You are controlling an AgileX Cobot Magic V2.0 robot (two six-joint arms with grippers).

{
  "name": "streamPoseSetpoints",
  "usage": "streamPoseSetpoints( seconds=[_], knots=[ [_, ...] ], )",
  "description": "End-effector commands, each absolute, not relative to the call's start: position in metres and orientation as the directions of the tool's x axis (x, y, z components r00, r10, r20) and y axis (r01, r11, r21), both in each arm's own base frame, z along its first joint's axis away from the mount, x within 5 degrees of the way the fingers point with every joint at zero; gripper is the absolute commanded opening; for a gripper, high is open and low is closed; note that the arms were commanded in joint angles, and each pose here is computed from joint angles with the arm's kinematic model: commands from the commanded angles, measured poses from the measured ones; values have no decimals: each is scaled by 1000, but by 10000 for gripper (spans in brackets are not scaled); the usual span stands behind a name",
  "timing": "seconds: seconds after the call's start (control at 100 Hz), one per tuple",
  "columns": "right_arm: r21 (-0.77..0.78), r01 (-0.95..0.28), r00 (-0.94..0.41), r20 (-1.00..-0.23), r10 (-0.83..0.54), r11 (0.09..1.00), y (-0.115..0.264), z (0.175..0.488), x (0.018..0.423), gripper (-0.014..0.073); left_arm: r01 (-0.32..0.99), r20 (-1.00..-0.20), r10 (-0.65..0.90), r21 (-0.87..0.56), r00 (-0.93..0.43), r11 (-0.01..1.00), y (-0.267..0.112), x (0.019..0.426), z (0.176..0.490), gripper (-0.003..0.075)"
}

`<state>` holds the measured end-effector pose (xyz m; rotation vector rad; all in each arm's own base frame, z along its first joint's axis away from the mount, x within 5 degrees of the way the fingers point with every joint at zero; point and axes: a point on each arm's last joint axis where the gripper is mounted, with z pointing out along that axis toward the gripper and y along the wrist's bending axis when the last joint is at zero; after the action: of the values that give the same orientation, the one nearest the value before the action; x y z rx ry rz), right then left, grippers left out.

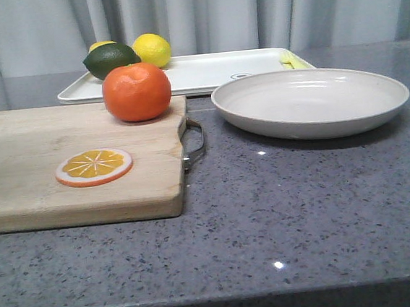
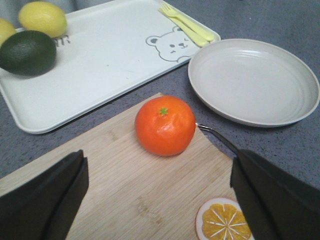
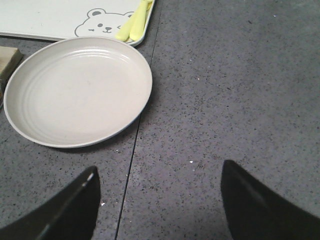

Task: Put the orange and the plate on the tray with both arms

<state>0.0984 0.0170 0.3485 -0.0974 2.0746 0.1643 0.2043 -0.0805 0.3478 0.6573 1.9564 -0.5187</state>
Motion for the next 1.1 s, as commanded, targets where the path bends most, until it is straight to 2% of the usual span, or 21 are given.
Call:
streamPoseSetpoints(
  seconds=[0.0, 0.46, 1.09],
  knots=[
    [76, -139, -412, -911, 12, 987, 17, 364, 102, 517, 656, -925, 193, -76, -327, 751, -95, 217, 363, 568],
    [76, -139, -412, -911, 12, 987, 17, 364, 102, 517, 699, -910, 268, -32, -316, 714, -164, 279, 340, 568],
    [76, -139, -421, -907, 11, 987, 17, 363, 101, 517, 662, -879, 298, -28, -373, 749, -175, 311, 306, 568]
  ],
)
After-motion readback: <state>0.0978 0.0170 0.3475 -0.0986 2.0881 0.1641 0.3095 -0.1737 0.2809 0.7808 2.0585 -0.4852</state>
